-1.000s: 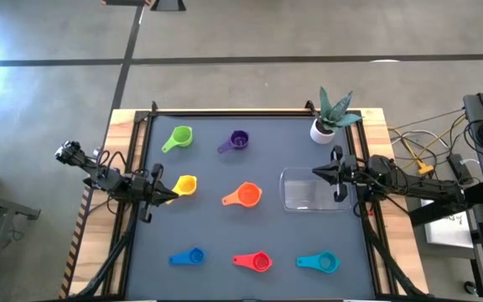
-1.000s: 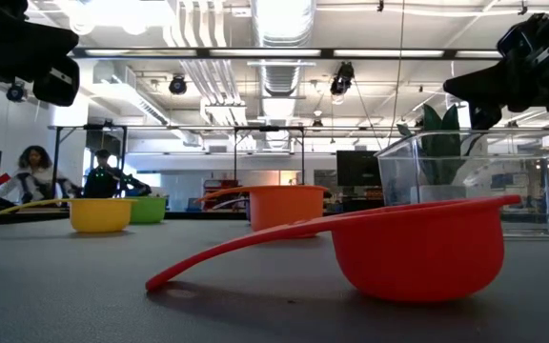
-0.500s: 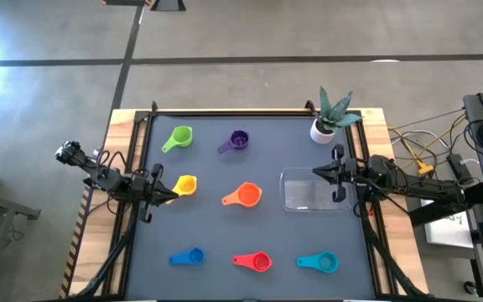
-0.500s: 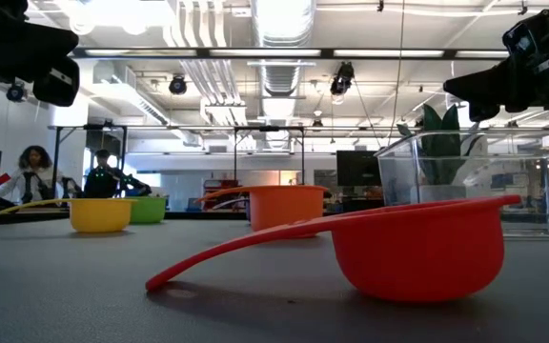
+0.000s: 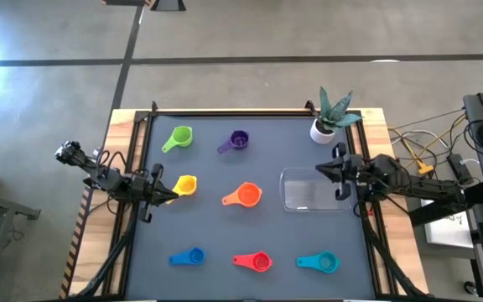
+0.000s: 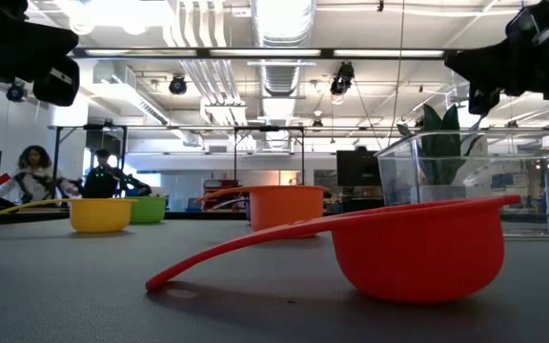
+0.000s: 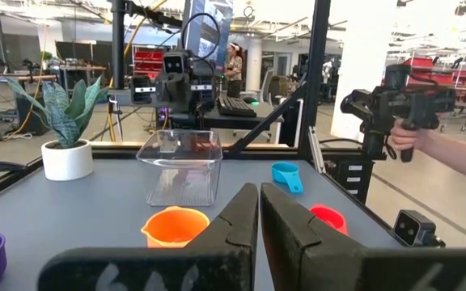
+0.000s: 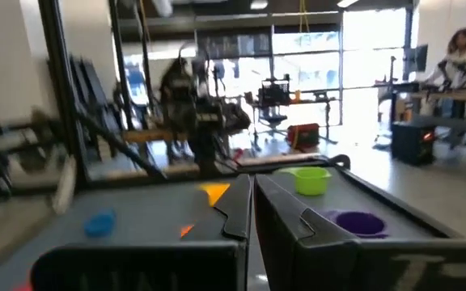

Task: Nest measuring cups in basket
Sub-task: Stack the green measuring cup on top of the orange measuring cup

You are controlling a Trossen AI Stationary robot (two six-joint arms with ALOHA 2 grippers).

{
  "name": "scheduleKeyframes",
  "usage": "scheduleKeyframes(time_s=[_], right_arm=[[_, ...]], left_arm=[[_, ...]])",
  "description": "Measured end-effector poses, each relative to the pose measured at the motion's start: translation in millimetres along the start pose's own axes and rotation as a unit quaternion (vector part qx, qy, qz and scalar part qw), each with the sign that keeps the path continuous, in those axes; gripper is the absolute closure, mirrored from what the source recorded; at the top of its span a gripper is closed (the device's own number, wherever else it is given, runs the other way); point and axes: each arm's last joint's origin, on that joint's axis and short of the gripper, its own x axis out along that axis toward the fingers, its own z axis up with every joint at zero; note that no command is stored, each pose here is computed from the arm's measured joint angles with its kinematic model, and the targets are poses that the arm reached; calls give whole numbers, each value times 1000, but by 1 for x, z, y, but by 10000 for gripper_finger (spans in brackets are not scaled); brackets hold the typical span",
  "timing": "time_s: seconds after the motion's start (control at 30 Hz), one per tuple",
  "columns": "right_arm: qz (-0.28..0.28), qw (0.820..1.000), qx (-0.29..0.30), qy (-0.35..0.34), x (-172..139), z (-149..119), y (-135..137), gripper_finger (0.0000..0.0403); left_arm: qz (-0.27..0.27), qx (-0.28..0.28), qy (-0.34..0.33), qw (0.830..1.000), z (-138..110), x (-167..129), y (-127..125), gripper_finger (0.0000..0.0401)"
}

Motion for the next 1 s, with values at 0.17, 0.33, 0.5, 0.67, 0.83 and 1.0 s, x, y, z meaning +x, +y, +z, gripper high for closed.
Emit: scheduleKeyframes(time_s=[0.17,0.33,0.5,0.67,0.83,1.0], right_arm=[[8,996,79,-44,0,9,1,394],[14,995,76,-69,-1,19,2,394],[18,994,56,-89,-2,35,5,394],[16,997,44,-69,4,39,5,394],[13,999,45,-25,17,40,4,394],[24,998,31,53,41,34,7,394]], left_arm=[[0,0,0,1000,0,0,0,401],[0,0,0,1000,0,0,0,401],[0,0,0,1000,0,0,0,401],[0,0,1,1000,0,0,0,401],[0,1,2,1000,0,0,0,401],[0,1,1,1000,0,0,0,401]])
